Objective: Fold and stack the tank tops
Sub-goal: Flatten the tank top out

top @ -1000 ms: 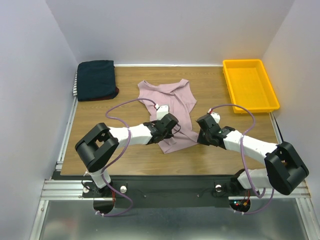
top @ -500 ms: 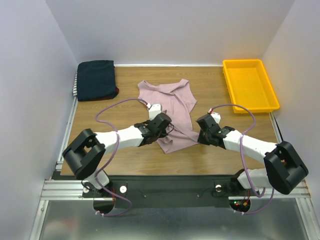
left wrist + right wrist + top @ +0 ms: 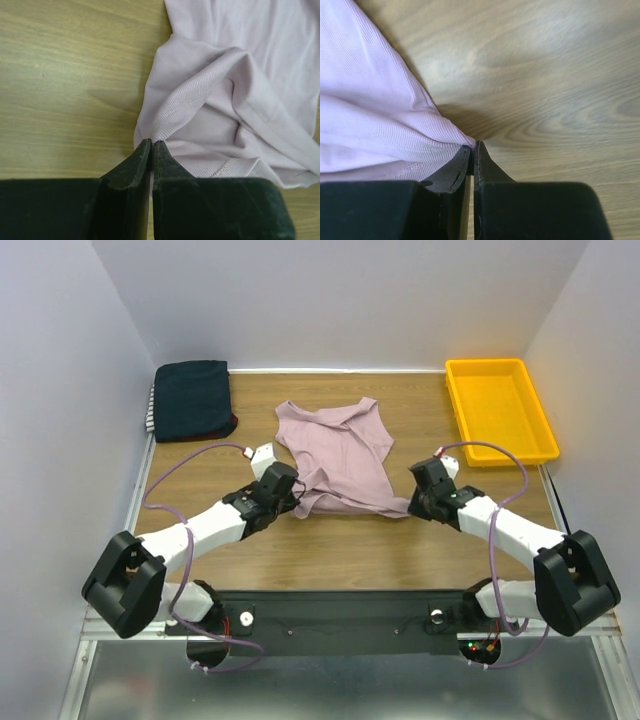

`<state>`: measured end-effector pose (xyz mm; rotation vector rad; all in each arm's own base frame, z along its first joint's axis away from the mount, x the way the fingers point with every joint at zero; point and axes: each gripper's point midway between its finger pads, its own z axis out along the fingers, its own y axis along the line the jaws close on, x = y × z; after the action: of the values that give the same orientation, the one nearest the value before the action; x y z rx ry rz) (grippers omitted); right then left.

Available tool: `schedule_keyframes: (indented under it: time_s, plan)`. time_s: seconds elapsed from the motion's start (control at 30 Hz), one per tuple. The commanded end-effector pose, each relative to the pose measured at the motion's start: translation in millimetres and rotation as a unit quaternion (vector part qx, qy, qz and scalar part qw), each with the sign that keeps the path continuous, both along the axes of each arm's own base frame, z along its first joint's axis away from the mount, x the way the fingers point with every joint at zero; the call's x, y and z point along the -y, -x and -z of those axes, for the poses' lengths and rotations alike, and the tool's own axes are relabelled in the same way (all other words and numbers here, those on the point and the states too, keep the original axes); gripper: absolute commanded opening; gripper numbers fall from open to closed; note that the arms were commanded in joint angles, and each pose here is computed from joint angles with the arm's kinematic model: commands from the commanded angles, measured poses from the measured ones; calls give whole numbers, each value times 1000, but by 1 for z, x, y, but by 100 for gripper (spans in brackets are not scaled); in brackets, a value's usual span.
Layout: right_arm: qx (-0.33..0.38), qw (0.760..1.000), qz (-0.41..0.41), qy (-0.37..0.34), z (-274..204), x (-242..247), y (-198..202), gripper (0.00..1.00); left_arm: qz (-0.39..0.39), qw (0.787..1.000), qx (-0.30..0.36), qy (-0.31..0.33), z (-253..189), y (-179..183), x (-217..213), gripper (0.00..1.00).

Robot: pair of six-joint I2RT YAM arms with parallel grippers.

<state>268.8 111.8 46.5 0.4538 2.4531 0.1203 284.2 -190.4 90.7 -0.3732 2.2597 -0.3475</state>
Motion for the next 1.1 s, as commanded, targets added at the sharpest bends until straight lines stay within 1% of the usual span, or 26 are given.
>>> schedule_keyframes:
  time_s: [0.0,0.07,0.1,0.13,0.2,0.27,0.33,0.4,0.43,0.47,0.6,0.7,0.77,0.83,0.9,0.97,1.0,1.07]
  plan:
    - [49,999,20,3,-36,14,-22,0,6,1000,-9,9,3,10,-4,0]
    - [53,998,34,11,-41,26,-23,0,16,999,-23,18,12,19,-3,0]
    - [54,998,39,16,-42,31,-22,0,23,999,-18,29,11,20,0,5]
    - [53,997,45,15,-42,36,-22,0,34,998,-31,36,20,29,2,8]
    - [52,998,44,8,-42,35,-19,0,47,997,-27,54,20,33,7,10]
    - [42,998,41,0,-35,33,-14,0,74,995,-26,69,24,41,15,15]
    - [33,999,41,0,-28,33,-10,0,85,994,-29,68,29,47,18,16]
    - [28,999,38,-2,-25,32,-8,0,94,993,-31,69,32,51,22,21]
    - [25,999,36,-2,-24,32,-7,0,98,992,-34,69,34,53,22,21]
    - [26,999,33,-8,-25,30,-7,0,111,990,-37,72,38,55,28,28]
    - [25,999,31,-9,-24,29,-6,0,118,990,-47,61,45,60,33,30]
    - [24,999,31,-7,-23,30,-5,0,112,991,-46,61,45,60,34,26]
    - [24,999,31,-6,-22,30,-5,0,103,992,-53,52,49,62,29,17]
    - [25,999,32,-4,-22,31,-4,1,89,993,-58,43,51,63,23,12]
    - [25,999,31,-4,-22,31,-5,1,77,994,-59,39,52,63,19,10]
    - [26,999,32,-5,-23,31,-5,0,66,995,-63,36,54,64,13,2]
    - [26,999,32,-5,-23,31,-5,1,59,996,-59,36,52,62,12,0]
    - [29,999,33,-4,-25,32,-6,0,38,997,-63,30,51,64,4,0]
